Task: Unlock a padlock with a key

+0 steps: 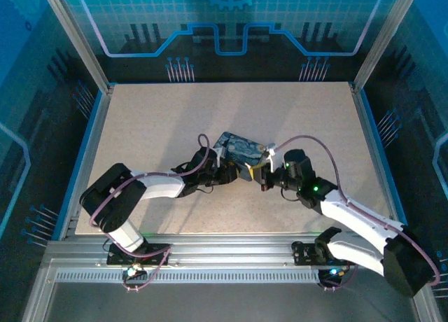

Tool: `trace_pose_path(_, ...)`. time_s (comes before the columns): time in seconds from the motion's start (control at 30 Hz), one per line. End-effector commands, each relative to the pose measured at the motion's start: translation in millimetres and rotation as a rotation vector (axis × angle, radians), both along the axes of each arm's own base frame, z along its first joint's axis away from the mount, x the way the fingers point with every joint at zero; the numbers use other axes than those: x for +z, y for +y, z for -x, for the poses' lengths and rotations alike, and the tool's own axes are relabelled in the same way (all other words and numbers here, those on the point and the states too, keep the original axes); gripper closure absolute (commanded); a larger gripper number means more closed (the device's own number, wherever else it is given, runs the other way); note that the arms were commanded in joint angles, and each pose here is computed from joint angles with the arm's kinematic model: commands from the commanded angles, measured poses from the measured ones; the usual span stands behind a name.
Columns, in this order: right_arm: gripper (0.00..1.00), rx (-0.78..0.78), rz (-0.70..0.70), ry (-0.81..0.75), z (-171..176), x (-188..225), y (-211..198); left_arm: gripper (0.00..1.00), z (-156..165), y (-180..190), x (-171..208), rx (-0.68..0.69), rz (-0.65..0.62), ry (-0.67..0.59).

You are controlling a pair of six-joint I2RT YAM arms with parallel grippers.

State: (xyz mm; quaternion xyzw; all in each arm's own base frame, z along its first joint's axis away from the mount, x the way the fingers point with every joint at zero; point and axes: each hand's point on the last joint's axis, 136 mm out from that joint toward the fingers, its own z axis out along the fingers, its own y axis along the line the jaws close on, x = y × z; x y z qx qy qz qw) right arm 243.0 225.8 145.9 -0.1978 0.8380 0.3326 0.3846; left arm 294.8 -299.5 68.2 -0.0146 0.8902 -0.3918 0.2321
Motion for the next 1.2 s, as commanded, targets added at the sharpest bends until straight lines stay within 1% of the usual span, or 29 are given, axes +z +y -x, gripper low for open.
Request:
trace_pose_path(0.0, 1.00, -0.020, 0.063, -0.007, 14.4, -21.5, -6.1, 0.84, 5.0, -8.9, 27.9, 0.014, 0.095, 0.053)
trace_pose_path(0.23, 1.00, -0.044, 0.087, -0.029, 27.2, -51.6, 0.9, 0.84, 9.4, -9.9, 36.2, 0.051, 0.178, 0.101)
trace_pose_path(0.4, 1.00, -0.051, 0.095, -0.044, 21.9, -61.1, 10.4, 0.85, 11.3, -5.5, 37.8, 0.074, 0.196, 0.101)
trace_pose_path(0.77, 1.00, -0.030, 0.088, -0.062, 4.2, -64.0, 32.6, 0.85, 13.6, -0.3, 38.8, 0.091, 0.192, 0.098)
trace_pose_path(1.17, 1.00, -0.038, 0.075, -0.083, -3.8, -58.4, 38.6, 0.87, 13.9, 2.1, 38.3, 0.099, 0.188, 0.095)
